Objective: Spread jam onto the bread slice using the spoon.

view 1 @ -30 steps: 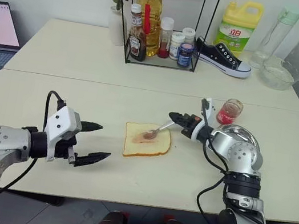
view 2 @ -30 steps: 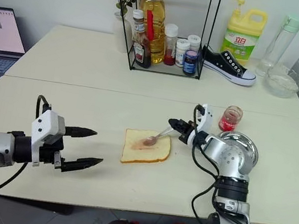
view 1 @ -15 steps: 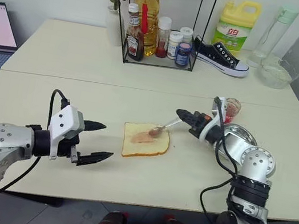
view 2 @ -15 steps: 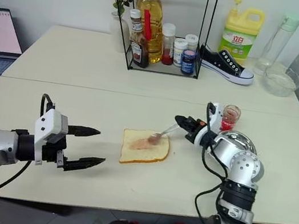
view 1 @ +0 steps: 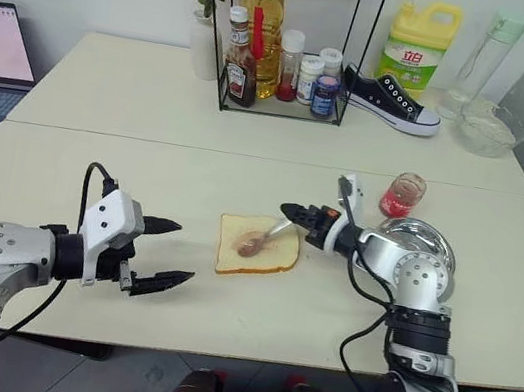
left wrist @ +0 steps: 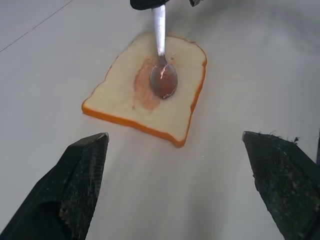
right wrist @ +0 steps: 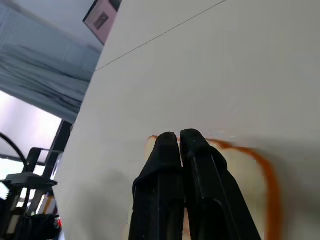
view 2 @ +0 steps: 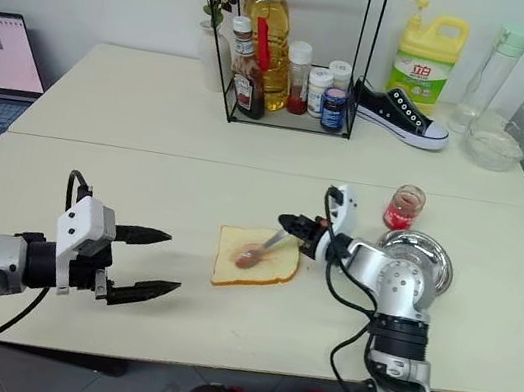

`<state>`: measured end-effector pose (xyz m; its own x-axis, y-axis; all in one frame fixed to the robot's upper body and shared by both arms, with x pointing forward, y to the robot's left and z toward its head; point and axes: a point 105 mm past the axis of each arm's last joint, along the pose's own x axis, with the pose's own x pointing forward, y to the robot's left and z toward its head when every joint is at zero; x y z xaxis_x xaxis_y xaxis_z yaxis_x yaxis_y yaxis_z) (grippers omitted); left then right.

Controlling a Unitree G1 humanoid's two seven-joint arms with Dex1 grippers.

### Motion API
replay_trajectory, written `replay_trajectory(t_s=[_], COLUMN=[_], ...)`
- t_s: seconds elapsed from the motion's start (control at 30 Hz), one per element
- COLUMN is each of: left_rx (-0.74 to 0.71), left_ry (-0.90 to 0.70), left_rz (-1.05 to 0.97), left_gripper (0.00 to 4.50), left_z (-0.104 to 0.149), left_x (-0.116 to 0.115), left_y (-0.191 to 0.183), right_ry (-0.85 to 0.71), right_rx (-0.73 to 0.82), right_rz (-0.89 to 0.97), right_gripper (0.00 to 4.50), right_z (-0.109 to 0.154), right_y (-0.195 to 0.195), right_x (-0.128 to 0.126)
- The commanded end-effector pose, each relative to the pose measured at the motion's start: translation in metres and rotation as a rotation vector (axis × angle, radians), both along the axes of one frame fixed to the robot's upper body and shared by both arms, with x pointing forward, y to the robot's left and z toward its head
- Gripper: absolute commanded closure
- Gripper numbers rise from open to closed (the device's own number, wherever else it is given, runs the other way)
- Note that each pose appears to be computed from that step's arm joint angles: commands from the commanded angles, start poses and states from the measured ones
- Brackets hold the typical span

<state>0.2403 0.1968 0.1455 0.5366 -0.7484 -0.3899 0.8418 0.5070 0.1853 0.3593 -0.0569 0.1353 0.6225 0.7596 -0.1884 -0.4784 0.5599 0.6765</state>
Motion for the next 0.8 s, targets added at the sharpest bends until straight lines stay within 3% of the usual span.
replay_trajectory(t_s=[0.03,0.23,0.47,0.67,0.8], left_rx=[0.007,0.008,0.061,0.163,0.19], left_ry=[-0.045,-0.047,-0.014,0.036,0.005], left_rz=[-0.016,-0.03,-0.047,-0.051,-0.021], left_gripper=[0.0,0.0,0.0,0.0,0.0], left_z=[0.011,0.012,0.013,0.033,0.064], left_x=[0.001,0.006,0.008,0.007,0.013], left_y=[-0.003,-0.003,0.006,0.028,0.042], right_ry=[-0.036,-0.06,-0.107,-0.215,-0.279], right_rx=[0.006,-0.007,0.05,-0.006,-0.066], right_rz=[-0.03,-0.074,0.016,0.078,0.064], right_gripper=[4.47,4.47,4.47,4.47,4.47], right_z=[0.008,0.016,0.047,0.082,0.106], right_y=[-0.015,-0.042,-0.03,-0.045,-0.066], right_x=[0.002,-0.002,-0.02,-0.031,-0.031])
